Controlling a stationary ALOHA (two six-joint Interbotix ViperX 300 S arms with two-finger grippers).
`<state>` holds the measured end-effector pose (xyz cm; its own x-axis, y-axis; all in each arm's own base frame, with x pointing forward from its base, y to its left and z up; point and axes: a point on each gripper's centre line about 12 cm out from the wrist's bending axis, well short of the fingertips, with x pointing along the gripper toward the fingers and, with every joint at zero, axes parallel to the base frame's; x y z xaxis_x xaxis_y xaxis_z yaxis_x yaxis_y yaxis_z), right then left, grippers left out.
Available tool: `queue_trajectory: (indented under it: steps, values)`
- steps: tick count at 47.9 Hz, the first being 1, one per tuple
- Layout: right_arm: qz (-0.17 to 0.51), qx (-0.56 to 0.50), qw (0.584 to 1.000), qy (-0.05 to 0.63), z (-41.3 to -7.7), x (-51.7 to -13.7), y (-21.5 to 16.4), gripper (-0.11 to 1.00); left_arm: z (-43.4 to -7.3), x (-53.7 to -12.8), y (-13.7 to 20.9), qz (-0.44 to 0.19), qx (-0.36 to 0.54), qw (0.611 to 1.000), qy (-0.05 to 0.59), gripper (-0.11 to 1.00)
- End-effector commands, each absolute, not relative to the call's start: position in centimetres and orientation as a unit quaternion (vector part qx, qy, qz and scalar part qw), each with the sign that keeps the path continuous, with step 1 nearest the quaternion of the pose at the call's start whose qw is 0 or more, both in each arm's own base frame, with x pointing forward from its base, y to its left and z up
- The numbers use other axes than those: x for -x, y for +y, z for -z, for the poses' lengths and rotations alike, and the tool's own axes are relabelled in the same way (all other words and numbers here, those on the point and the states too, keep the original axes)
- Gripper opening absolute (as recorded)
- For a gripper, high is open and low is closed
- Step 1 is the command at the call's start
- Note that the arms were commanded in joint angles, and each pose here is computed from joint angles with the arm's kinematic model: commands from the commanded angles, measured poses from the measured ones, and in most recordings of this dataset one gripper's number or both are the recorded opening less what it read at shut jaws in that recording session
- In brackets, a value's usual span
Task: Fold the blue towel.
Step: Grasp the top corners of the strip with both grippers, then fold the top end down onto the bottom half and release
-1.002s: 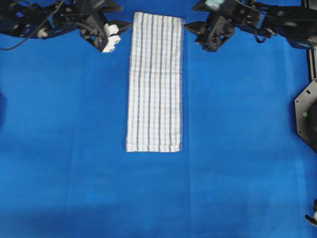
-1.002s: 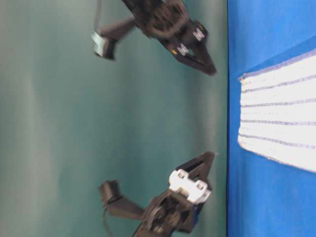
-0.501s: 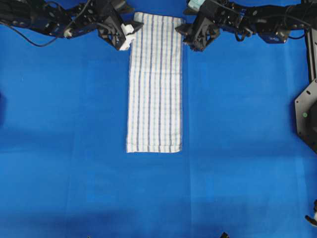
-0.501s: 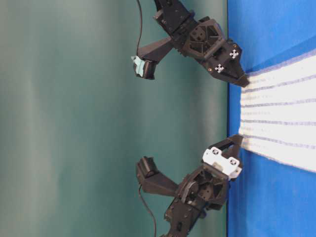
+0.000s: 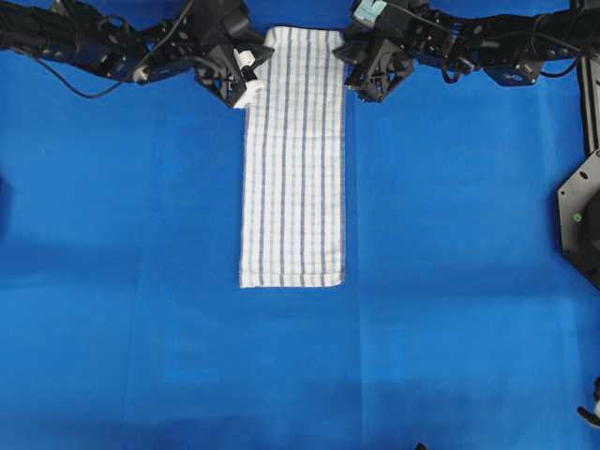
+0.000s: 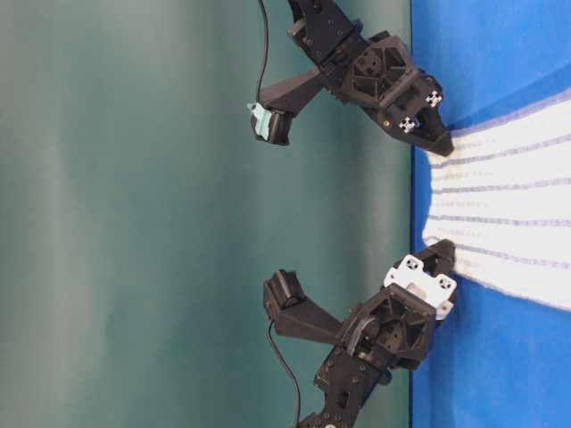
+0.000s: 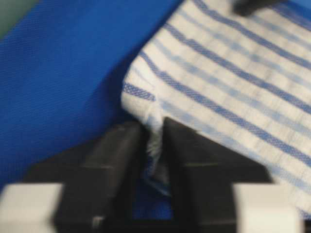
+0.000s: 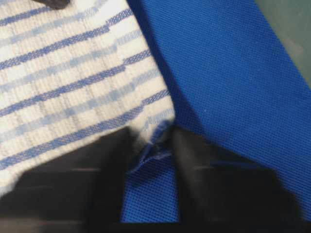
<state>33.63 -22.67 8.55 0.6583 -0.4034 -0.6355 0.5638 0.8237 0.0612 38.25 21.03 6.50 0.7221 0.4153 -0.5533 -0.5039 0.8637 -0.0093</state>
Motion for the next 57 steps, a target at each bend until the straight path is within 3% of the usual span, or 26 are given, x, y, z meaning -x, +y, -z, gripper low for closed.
queue_trajectory:
  steps: [1, 7, 30, 42, 57]
  values:
    - [0.266, -0.121, 0.908, 0.299, -9.5, -34.2, -22.8, 0.24, -7.2, -38.7, 21.0, -0.246, 0.075, 0.929, 0.268, 0.08]
    - [0.264, -0.12, 0.909, 0.3, -9.5, -34.2, -22.6, 0.06, -7.2, -38.8, 20.8, -0.244, 0.074, 0.929, 0.268, 0.04]
    - [0.266, -0.112, 0.916, 0.278, -11.9, -34.1, -22.5, 0.06, -10.8, -38.6, 20.8, -0.238, 0.045, 0.937, 0.251, 0.04]
    - [0.261, -0.112, 0.918, 0.276, -12.3, -34.0, -21.8, 0.06, -10.8, -38.2, 20.1, -0.234, 0.047, 0.936, 0.26, 0.04]
    - [0.211, -0.108, 0.93, 0.281, -13.7, -34.2, -16.4, 0.06, -12.9, -37.6, 15.1, -0.188, 0.042, 0.948, 0.255, 0.04]
